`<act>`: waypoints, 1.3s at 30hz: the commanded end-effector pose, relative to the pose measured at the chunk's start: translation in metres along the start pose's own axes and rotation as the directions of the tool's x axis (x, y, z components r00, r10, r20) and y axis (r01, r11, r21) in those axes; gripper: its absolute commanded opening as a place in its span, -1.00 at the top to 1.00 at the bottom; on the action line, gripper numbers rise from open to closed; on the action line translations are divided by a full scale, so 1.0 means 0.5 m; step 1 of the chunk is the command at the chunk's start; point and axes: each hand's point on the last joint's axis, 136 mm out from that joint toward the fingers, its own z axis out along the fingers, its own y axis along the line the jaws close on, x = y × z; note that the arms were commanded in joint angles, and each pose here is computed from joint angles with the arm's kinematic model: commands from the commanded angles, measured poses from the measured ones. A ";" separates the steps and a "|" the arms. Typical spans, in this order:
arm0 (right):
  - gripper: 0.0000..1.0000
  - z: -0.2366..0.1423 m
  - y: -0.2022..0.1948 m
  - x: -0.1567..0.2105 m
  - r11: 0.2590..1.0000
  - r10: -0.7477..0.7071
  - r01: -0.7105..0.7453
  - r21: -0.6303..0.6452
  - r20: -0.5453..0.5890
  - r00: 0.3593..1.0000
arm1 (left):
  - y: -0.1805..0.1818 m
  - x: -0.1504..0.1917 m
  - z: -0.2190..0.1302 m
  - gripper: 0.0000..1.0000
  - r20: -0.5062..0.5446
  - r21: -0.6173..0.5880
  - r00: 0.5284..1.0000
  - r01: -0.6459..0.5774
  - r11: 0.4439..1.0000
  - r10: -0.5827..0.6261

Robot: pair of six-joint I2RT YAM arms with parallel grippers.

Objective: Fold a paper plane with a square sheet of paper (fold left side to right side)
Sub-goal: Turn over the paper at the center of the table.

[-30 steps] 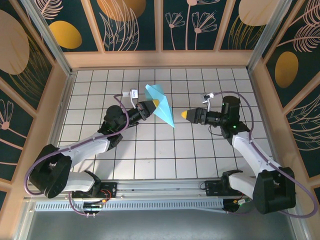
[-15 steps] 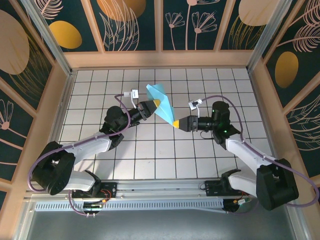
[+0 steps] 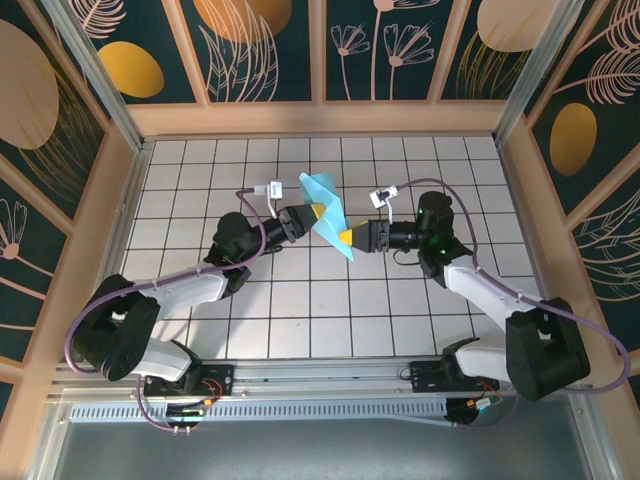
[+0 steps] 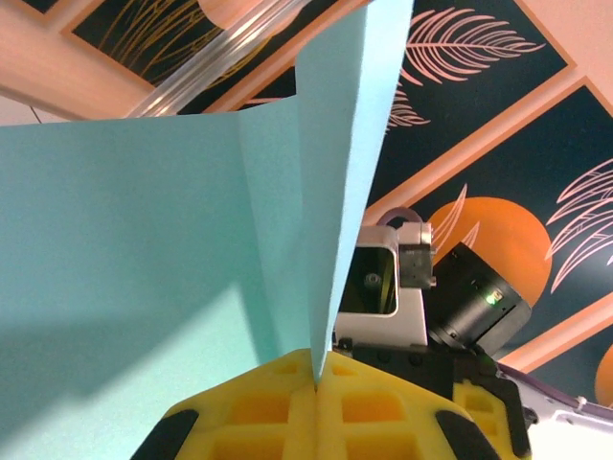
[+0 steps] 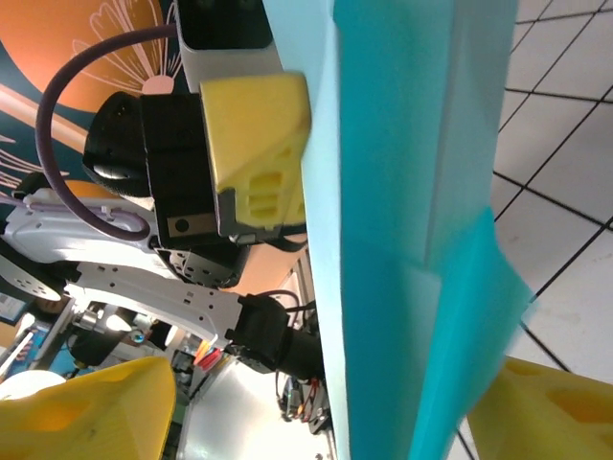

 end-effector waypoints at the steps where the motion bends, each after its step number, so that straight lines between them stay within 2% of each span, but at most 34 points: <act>1: -0.40 0.006 0.022 -0.034 0.997 -0.077 0.077 -0.021 0.026 0.997 | -0.038 -0.003 0.006 1.00 -0.003 0.086 1.000 -0.017 0.996 0.018; 3: -0.24 0.006 0.017 -0.039 0.997 -0.080 0.081 -0.011 0.030 0.996 | -0.035 -0.001 0.009 1.00 -0.012 0.082 1.000 -0.015 0.997 0.016; 12: 0.11 0.001 0.001 -0.053 0.993 -0.103 0.100 0.054 0.046 0.994 | -0.027 0.002 0.017 1.00 -0.020 0.072 1.000 -0.007 0.997 0.009; 15: 0.28 -0.001 -0.006 -0.053 0.991 -0.109 0.105 0.088 0.045 0.993 | -0.021 0.003 0.017 1.00 -0.021 0.063 1.000 -0.003 0.998 0.004; 21: 0.73 -0.005 -0.017 -0.053 0.985 -0.109 0.102 0.137 0.046 0.993 | -0.004 0.006 0.017 0.69 -0.026 0.017 1.000 -0.013 1.000 0.014; 25: 0.96 -0.009 -0.024 -0.052 0.980 -0.110 0.101 0.169 0.046 0.993 | 0.016 0.003 0.007 0.40 -0.012 -0.058 0.999 -0.047 0.997 0.047; 29: 1.00 -0.013 -0.035 -0.057 0.970 -0.120 0.107 0.220 0.048 0.992 | 0.048 -0.003 -0.021 0.15 0.014 -0.185 0.996 -0.085 0.979 0.089; 33: 1.00 -0.018 -0.053 -0.063 0.943 -0.140 0.117 0.312 0.053 0.989 | 0.078 -0.010 -0.062 0.03 0.039 -0.314 0.991 -0.108 0.943 0.127; 36: 1.00 -0.025 -0.077 -0.071 0.903 -0.159 0.123 0.411 0.054 0.986 | 0.095 -0.017 -0.101 -0.03 0.065 -0.407 0.985 -0.118 0.906 0.157; 39: 1.00 -0.035 -0.107 -0.086 0.822 -0.183 0.131 0.554 0.040 0.982 | 0.113 -0.026 -0.153 -0.15 0.105 -0.503 0.975 -0.116 0.857 0.194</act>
